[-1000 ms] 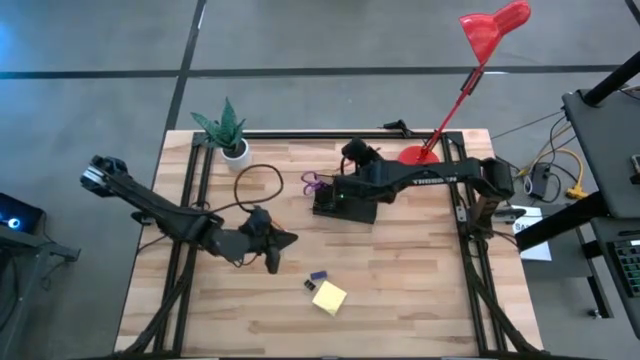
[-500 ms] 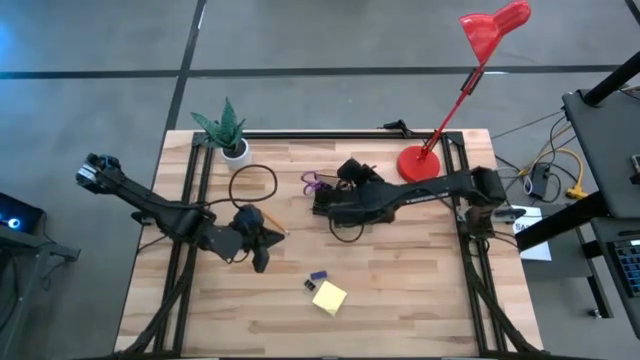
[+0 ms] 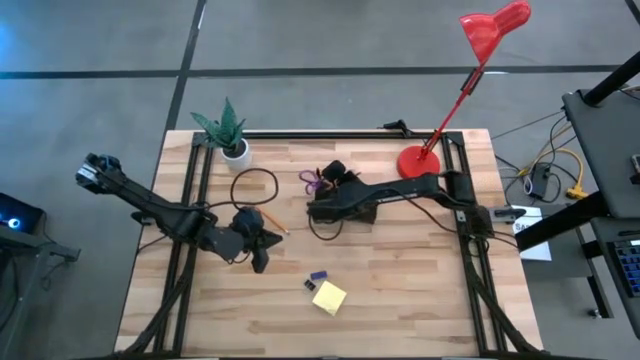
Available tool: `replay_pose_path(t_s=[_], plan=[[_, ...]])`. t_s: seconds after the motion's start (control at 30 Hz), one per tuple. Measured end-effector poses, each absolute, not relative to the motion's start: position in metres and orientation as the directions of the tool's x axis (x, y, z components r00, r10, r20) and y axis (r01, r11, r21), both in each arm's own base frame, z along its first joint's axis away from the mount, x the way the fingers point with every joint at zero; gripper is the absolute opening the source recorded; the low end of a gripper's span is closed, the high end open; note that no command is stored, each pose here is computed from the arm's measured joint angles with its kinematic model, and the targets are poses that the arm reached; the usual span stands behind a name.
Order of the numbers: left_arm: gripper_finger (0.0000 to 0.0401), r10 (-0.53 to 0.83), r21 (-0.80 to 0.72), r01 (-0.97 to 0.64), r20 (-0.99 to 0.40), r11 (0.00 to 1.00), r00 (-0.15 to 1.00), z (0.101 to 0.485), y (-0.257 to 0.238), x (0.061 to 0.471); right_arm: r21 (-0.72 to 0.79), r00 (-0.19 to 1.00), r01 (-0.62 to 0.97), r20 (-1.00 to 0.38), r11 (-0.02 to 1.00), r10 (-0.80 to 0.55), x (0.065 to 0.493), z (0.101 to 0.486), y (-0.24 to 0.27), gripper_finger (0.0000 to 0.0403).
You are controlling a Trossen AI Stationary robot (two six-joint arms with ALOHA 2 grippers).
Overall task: Pick and place office supplies into organizer
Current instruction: Put the bottom orange pencil into the black desk organizer, then put the orange pencil into the black desk organizer
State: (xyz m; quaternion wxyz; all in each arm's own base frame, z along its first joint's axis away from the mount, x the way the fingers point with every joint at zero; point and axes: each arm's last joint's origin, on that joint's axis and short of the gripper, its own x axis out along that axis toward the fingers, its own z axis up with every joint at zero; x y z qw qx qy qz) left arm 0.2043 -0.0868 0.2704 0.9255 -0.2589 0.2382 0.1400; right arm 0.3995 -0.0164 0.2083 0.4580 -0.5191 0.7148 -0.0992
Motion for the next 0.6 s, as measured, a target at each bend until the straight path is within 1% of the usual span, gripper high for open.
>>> replay_pose_path(t_s=[0.3, 0.37, 0.43, 0.5, 0.53, 0.6], plan=[[0.0000, 0.128, -0.430, -0.367, -0.491, 0.825, 0.862, 0.276, -0.085, 0.200, -0.684, -0.037, -0.547, -0.557, 0.483, -0.830, 0.396, 0.232, -0.011, 0.0143], [0.0000, 0.124, -0.434, -0.364, -0.488, 0.824, 0.864, 0.277, -0.084, 0.199, -0.683, -0.051, -0.542, -0.555, 0.490, -0.830, 0.393, 0.240, -0.005, 0.0163], [0.0000, 0.105, -0.422, -0.359, -0.516, 0.832, 0.850, 0.277, -0.082, 0.193, -0.691, -0.070, -0.517, -0.554, 0.505, -0.830, 0.386, 0.251, 0.005, 0.0180], [0.0000, 0.084, -0.383, -0.364, -0.583, 0.849, 0.808, 0.274, -0.078, 0.184, -0.707, -0.022, -0.411, -0.623, 0.575, -0.782, 0.380, 0.268, 0.019, 0.0192], [0.0000, 0.077, -0.352, -0.369, -0.627, 0.860, 0.776, 0.271, -0.077, 0.179, -0.671, 0.005, -0.379, -0.690, 0.637, -0.724, 0.373, 0.280, 0.029, 0.0197], [0.0000, 0.065, -0.267, -0.352, -0.709, 0.897, 0.702, 0.264, -0.074, 0.170, -0.502, 0.082, -0.272, -0.862, 0.821, -0.500, 0.362, 0.301, 0.053, 0.0202]])
